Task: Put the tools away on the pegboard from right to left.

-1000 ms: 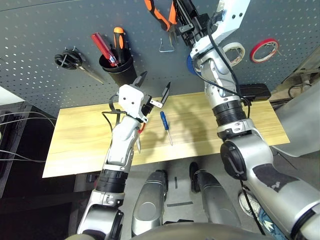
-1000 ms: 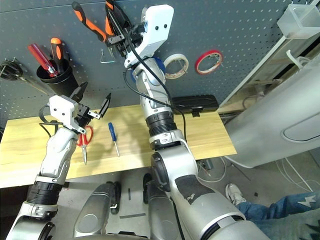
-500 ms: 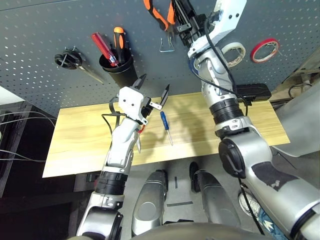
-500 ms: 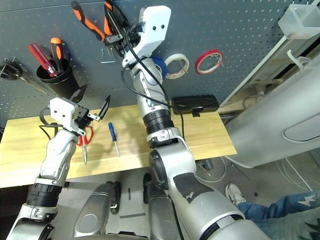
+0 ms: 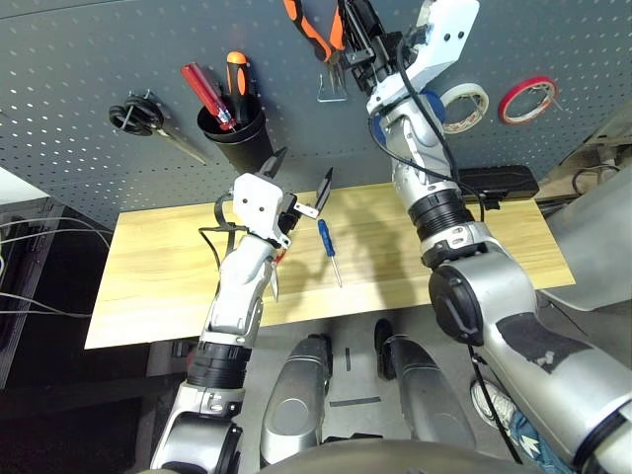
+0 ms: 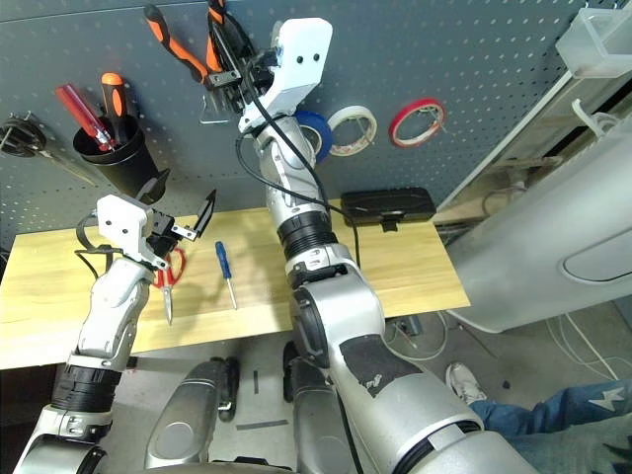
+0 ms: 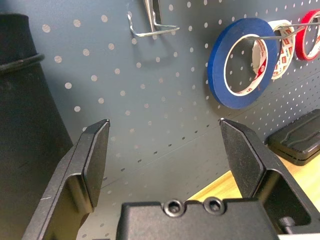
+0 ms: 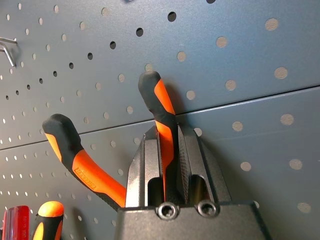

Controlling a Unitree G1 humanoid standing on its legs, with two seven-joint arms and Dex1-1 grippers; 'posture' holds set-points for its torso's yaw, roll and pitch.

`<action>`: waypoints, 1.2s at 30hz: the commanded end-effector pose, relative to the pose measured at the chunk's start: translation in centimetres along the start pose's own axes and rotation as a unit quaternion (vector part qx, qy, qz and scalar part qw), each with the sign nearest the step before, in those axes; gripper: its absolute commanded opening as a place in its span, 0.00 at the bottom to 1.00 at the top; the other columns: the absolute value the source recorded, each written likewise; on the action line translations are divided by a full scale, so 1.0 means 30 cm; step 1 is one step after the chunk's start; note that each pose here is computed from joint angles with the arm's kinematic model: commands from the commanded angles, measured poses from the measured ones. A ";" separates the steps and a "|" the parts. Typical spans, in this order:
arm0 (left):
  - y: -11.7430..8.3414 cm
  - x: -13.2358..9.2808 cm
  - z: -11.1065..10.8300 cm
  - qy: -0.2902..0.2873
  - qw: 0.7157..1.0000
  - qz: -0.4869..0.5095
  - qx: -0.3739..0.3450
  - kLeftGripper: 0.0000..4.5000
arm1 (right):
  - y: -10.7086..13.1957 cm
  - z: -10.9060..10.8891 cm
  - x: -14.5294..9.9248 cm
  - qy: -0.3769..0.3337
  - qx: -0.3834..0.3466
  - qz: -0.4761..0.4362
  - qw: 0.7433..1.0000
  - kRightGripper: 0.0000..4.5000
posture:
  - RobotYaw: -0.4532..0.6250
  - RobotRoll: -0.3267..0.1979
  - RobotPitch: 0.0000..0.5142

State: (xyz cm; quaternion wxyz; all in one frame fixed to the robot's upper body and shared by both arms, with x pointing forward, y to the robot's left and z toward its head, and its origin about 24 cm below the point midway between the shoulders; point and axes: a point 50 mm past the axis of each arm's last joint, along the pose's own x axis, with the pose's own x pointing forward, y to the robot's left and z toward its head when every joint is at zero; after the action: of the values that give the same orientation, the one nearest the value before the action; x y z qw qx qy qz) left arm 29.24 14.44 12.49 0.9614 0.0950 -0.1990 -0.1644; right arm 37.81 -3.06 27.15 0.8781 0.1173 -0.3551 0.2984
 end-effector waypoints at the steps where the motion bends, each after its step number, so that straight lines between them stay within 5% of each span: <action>1: -0.001 -0.011 -0.010 0.010 1.000 -0.001 0.001 1.00 | 0.032 0.043 0.030 -0.031 0.001 0.018 0.999 0.06 | 0.64 0.62 0.47; 36: 0.007 -0.027 -0.015 0.015 1.000 0.008 0.008 1.00 | 0.063 -0.016 0.019 -0.003 0.042 0.015 0.999 0.06 | 0.67 0.62 0.47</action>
State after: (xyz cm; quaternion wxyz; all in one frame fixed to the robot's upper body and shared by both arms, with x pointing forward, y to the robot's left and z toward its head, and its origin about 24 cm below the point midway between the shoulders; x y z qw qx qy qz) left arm 29.05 14.68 12.34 0.9628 0.0984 -0.1972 -0.1563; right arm 37.81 -2.52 26.90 0.8765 0.1360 -0.3451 0.3069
